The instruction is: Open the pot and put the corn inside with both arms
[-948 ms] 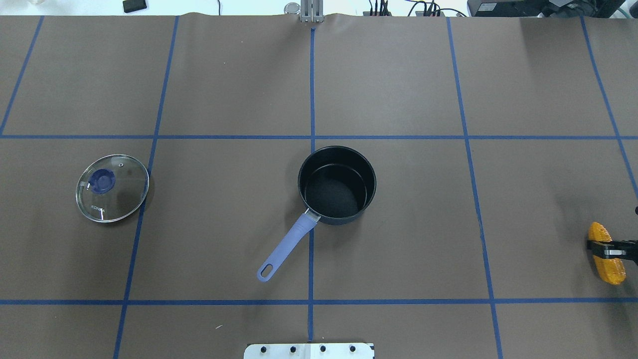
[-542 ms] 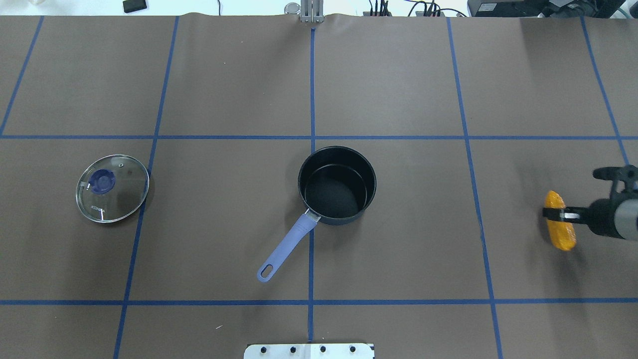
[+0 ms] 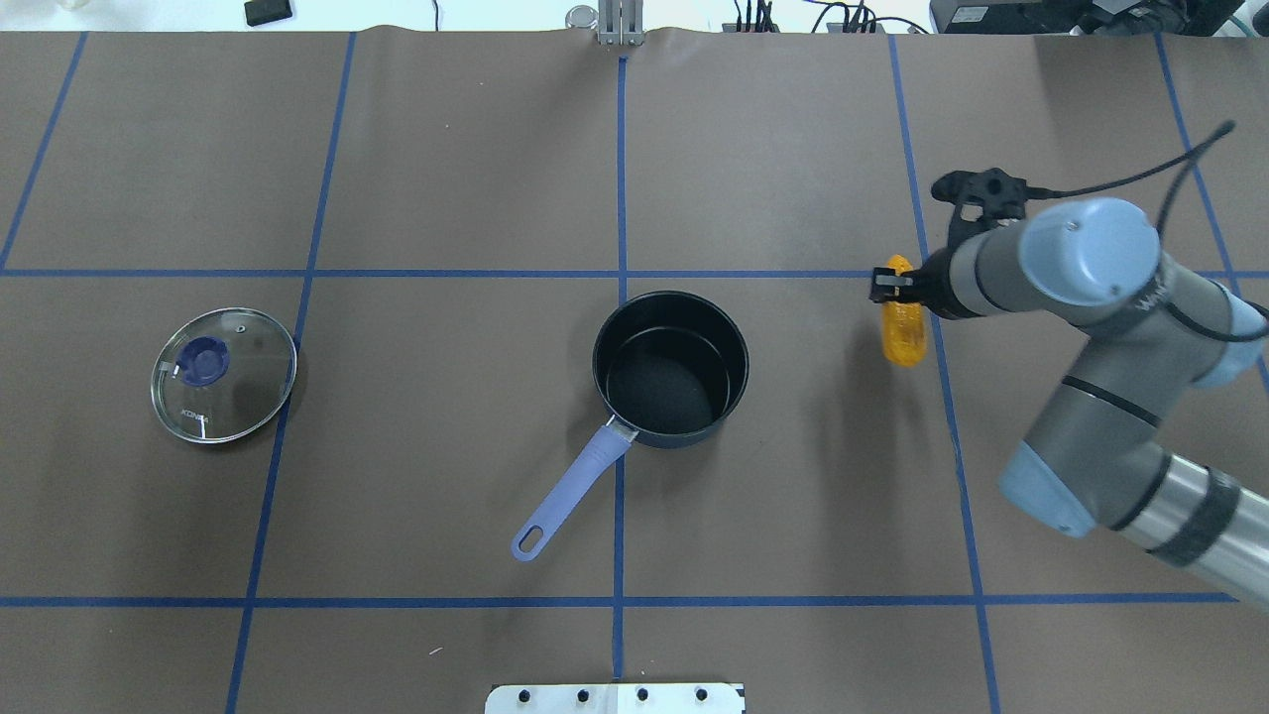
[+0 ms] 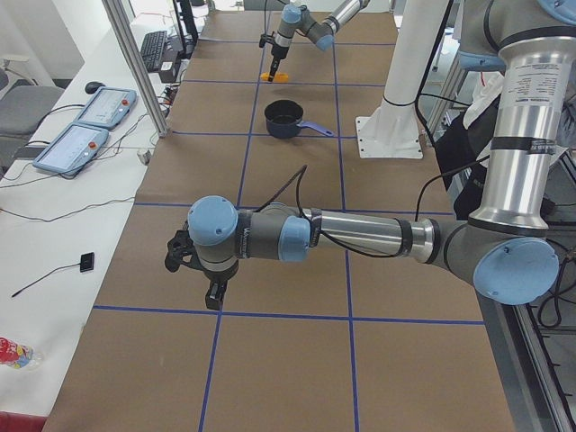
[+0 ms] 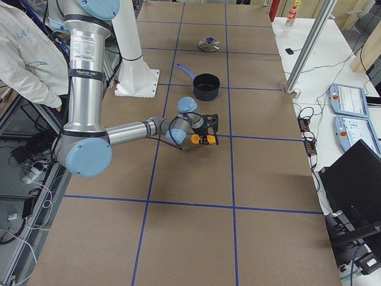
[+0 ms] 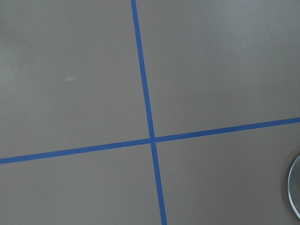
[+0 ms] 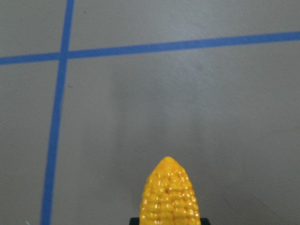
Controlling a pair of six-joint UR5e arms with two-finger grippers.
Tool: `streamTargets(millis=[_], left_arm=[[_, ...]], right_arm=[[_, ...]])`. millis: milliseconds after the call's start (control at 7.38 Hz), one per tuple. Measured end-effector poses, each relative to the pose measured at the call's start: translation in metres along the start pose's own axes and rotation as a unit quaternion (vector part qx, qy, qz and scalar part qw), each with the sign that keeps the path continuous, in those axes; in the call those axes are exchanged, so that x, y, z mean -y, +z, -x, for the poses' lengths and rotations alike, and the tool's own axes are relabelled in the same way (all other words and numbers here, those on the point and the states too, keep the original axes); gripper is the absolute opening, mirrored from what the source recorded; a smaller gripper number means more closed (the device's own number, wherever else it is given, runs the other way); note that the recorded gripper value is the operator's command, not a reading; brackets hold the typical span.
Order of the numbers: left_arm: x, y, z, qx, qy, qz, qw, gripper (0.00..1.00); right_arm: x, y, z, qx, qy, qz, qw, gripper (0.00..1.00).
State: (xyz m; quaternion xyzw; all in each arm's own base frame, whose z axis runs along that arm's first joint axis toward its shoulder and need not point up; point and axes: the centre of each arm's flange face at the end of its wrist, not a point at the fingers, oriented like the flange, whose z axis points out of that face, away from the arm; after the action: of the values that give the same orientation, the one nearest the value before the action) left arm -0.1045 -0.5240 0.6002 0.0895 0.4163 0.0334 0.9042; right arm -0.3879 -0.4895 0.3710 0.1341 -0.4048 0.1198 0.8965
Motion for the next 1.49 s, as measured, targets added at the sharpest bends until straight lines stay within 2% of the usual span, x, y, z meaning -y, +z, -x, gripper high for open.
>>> streamTargets(millis=[271,406,542,677,813,948,1084,1490], left_arm=[[-0.001,0.002,0.002,0.000,-0.003,0.002,1.0000,0.98],[-0.001,0.003,0.003,0.000,-0.004,0.003,1.0000,0.98],[-0.001,0.003,0.003,0.000,-0.004,0.003,1.0000,0.98],[-0.001,0.004,0.004,0.000,-0.005,0.004,1.0000,0.98],[-0.002,0.005,0.006,0.000,-0.007,0.005,1.0000,0.98],[-0.002,0.006,0.007,0.000,-0.008,0.006,0.9999,0.98],[-0.002,0.007,0.008,0.000,-0.008,0.007,0.9999,0.98],[-0.004,0.008,0.010,0.000,-0.010,0.009,0.9999,0.98]], right_arm=[[0.015,-0.033,0.098,-0.012,0.049,0.009,0.9987,0.00],[0.009,-0.045,0.137,-0.011,0.064,0.010,0.9978,0.00],[-0.008,-0.053,0.179,-0.012,0.075,0.007,0.9971,0.00],[-0.033,-0.055,0.215,-0.014,0.082,0.003,0.9965,0.05],[-0.057,-0.048,0.244,-0.018,0.088,-0.001,0.9960,0.37],[-0.071,-0.037,0.261,-0.026,0.092,-0.005,0.9954,0.85],[-0.079,-0.027,0.265,-0.036,0.093,-0.006,0.9950,1.00],[-0.079,-0.018,0.258,-0.048,0.090,-0.012,0.9947,1.00]])
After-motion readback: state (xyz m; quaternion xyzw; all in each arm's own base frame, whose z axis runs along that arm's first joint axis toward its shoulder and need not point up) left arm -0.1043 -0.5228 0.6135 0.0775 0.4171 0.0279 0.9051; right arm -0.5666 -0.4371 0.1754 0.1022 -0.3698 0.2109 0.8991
